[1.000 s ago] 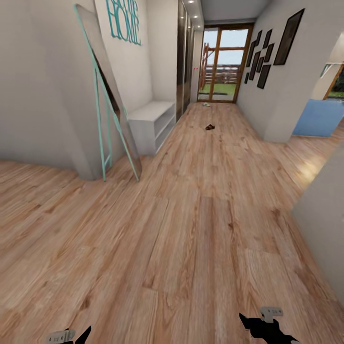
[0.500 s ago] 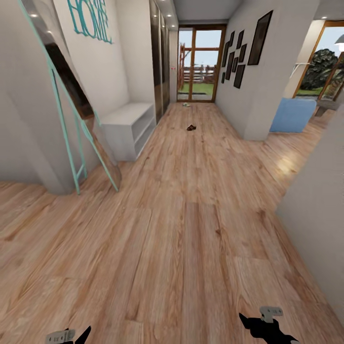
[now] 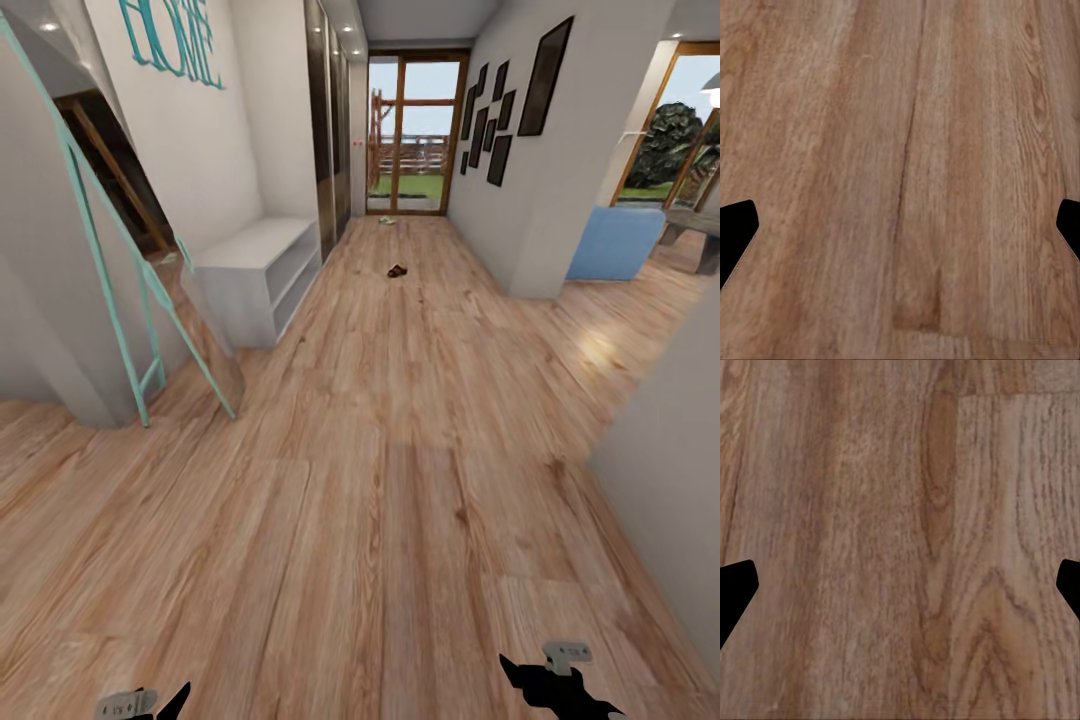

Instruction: Pick up the two gym shoes and the two sandals from the corridor floor and place them onto the hallstand (shoe rack) in the corridor, making sure they are on the rack and not on the floor. Arrange them so the two gym shoes are next to each other and the two sandals are next to each other.

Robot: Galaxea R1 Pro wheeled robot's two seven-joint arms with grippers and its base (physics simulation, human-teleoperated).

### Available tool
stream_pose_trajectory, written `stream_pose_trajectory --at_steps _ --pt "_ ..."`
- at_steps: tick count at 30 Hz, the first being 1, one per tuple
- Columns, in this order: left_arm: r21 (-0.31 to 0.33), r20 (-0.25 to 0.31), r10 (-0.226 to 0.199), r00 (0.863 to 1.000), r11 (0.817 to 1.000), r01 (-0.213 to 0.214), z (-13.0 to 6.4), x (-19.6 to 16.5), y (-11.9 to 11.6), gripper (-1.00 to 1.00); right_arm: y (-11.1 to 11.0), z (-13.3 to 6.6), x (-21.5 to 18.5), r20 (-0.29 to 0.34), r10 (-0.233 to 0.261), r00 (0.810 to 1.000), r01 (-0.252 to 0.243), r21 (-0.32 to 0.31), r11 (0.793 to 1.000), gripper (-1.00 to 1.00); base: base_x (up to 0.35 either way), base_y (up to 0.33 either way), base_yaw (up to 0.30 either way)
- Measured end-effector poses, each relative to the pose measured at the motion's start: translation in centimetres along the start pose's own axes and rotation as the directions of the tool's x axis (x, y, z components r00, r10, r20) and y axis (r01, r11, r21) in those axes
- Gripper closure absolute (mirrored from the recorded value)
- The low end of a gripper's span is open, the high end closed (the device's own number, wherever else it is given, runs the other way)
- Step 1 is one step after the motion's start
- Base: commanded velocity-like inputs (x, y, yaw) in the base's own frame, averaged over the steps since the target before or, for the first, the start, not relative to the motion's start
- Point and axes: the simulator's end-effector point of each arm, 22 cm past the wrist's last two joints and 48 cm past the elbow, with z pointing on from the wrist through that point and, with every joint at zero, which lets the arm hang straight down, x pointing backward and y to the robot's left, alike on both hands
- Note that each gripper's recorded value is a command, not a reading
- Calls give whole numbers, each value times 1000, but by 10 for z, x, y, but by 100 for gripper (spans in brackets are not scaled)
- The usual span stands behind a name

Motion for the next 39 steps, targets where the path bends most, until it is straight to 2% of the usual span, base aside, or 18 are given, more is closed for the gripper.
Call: stream_pose_trajectory --at_steps 14,28,39 --pt "0 0 0 1000 1000 0 0 0 0 -100 0 0 0 -1 -1 1000 1 2 1000 -100 340 0 -8" --pt "0 0 0 1000 1000 0 0 0 0 -100 -1 0 0 -1 -1 1000 1 2 1000 -100 340 0 -200" --pt "0 0 0 1000 1000 0 0 0 0 -100 -1 -1 0 0 -3 1000 3 -2 1000 -100 340 0 -29"
